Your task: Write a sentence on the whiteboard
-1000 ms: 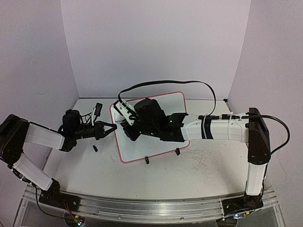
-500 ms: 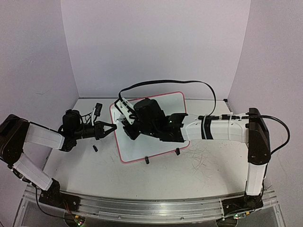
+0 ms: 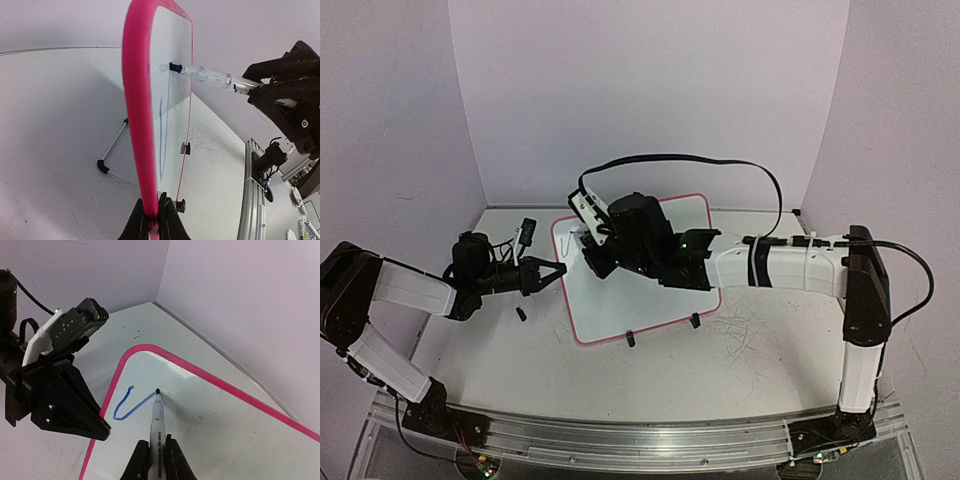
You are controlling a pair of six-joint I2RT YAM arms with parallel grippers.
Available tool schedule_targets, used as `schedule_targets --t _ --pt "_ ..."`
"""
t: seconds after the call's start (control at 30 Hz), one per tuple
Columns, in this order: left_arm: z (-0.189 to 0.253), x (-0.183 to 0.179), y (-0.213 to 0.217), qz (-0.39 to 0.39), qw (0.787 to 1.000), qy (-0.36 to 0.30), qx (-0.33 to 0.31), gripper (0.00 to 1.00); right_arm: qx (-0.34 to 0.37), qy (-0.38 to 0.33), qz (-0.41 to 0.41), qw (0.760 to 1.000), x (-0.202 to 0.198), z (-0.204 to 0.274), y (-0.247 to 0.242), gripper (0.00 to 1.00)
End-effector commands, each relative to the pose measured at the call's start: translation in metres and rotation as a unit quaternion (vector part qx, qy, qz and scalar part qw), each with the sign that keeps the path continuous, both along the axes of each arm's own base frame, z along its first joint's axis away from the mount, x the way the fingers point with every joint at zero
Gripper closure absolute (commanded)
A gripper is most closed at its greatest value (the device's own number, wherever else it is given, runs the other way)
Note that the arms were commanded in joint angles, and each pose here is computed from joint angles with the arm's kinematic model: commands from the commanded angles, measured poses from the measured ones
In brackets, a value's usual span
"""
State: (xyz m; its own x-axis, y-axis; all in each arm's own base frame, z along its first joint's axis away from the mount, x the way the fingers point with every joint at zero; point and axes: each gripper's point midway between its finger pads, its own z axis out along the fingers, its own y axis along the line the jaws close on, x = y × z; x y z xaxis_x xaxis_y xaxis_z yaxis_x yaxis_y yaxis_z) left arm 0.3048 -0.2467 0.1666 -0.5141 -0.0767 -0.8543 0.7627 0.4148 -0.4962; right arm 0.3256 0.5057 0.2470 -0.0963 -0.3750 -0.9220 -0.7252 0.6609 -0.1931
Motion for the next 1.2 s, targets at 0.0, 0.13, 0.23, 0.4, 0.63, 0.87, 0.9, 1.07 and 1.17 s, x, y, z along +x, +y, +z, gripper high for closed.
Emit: schedule_targets --t 0.0,0.13,0.23,0.4,0.63,0.87,0.9,1.07,1.17 --pt "0.022 0.004 0.001 0.002 0.998 -0.060 -0.001 1.00 0.025 -0.008 -0.030 0.999 0.015 0.023 -0.015 1.00" --pt "0.022 0.005 0.000 0.002 0.998 -0.060 0.000 1.00 0.022 0.002 -0.019 1.000 0.007 0.016 -0.018 1.00" --pt "0.022 0.006 0.000 0.002 0.998 -0.061 0.000 1.00 0.017 0.006 -0.014 1.000 0.001 0.012 -0.020 1.00" --pt "0.023 0.007 0.000 0.001 0.998 -0.060 0.000 1.00 0.013 0.014 -0.010 1.000 -0.003 0.005 -0.021 1.00" --pt "0.023 0.007 0.000 0.001 0.998 -0.059 -0.001 1.00 0.011 0.027 -0.006 1.000 -0.010 -0.005 -0.022 1.00" --pt "0.023 0.007 -0.001 0.000 0.998 -0.061 -0.001 1.00 0.006 0.041 -0.002 0.999 -0.018 -0.015 -0.022 1.00" --pt "0.023 0.007 -0.001 0.000 0.998 -0.060 -0.001 1.00 0.006 0.041 -0.003 0.999 -0.018 -0.016 -0.022 1.00" --pt "0.022 0.006 0.000 0.000 0.998 -0.060 0.000 1.00 0.010 0.042 -0.003 0.999 -0.019 -0.013 -0.023 1.00" --pt "0.023 0.007 0.000 0.001 0.998 -0.061 0.000 1.00 0.010 0.043 -0.002 0.999 -0.019 -0.014 -0.022 1.00"
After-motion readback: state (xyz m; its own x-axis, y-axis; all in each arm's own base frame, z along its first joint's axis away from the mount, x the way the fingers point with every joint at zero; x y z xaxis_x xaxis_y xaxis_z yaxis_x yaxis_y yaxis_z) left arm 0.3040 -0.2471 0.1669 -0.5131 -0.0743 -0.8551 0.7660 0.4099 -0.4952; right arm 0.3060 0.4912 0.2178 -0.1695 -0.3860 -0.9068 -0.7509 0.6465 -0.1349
